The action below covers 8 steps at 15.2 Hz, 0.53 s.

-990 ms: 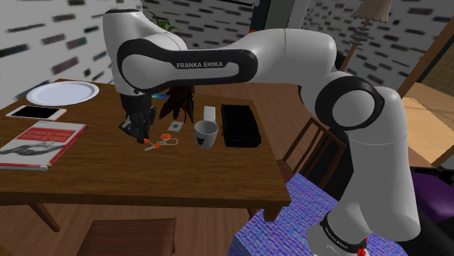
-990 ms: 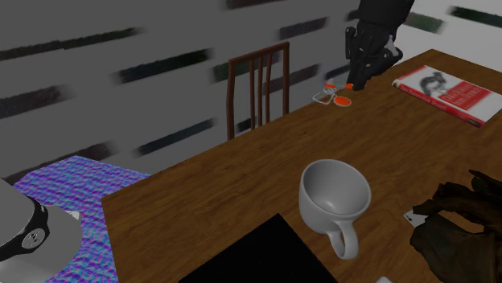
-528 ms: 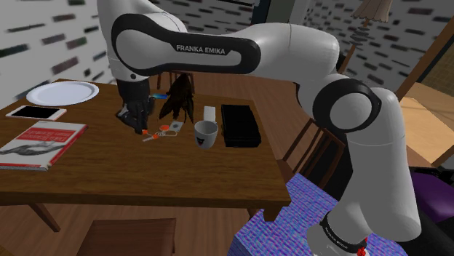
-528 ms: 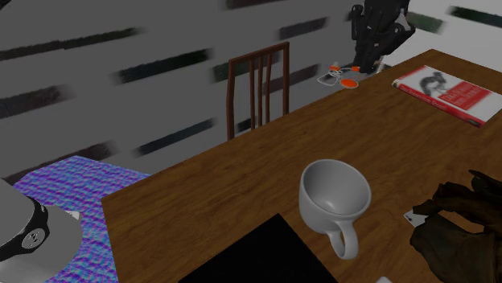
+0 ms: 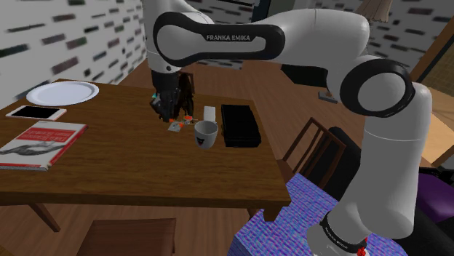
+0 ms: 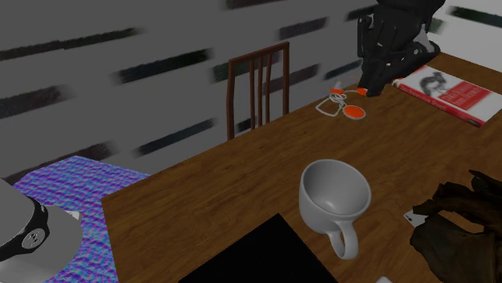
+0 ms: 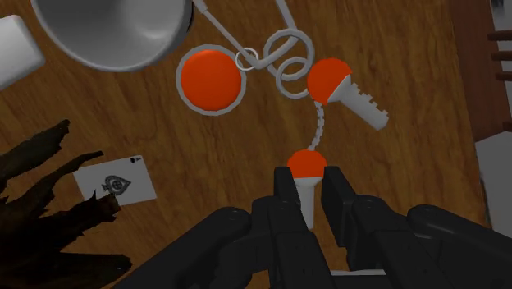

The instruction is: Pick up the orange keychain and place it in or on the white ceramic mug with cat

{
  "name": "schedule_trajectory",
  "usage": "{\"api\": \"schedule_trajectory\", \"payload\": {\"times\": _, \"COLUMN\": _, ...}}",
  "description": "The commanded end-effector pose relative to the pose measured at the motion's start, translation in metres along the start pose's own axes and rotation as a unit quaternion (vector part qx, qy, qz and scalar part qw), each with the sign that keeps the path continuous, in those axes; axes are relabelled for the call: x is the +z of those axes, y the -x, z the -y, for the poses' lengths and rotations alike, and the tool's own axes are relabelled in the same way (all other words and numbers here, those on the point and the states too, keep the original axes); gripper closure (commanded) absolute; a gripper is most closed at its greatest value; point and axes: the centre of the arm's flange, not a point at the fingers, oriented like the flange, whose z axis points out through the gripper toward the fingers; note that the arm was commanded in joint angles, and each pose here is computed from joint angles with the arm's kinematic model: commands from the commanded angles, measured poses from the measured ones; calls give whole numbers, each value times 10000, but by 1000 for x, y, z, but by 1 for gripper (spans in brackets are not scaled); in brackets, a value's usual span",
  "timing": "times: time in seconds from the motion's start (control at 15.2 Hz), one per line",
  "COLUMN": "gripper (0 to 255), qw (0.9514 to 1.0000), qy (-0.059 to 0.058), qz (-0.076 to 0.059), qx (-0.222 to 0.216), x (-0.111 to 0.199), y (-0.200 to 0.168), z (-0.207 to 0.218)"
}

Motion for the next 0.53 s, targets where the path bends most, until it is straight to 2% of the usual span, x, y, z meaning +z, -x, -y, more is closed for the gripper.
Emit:
{"api": "schedule_trajectory", "payload": {"times": 0.0, "gripper": 255, "qw": 10000, "qy": -1, "qz": 0, "qx": -5, "x": -1, "y": 11, "z": -24}}
{"api": "schedule_trajectory", "payload": {"times": 0.46, "gripper": 255, "qw": 10000, "qy": -1, "qz": 0, "qx": -5, "x": -3, "y": 51, "z": -108}}
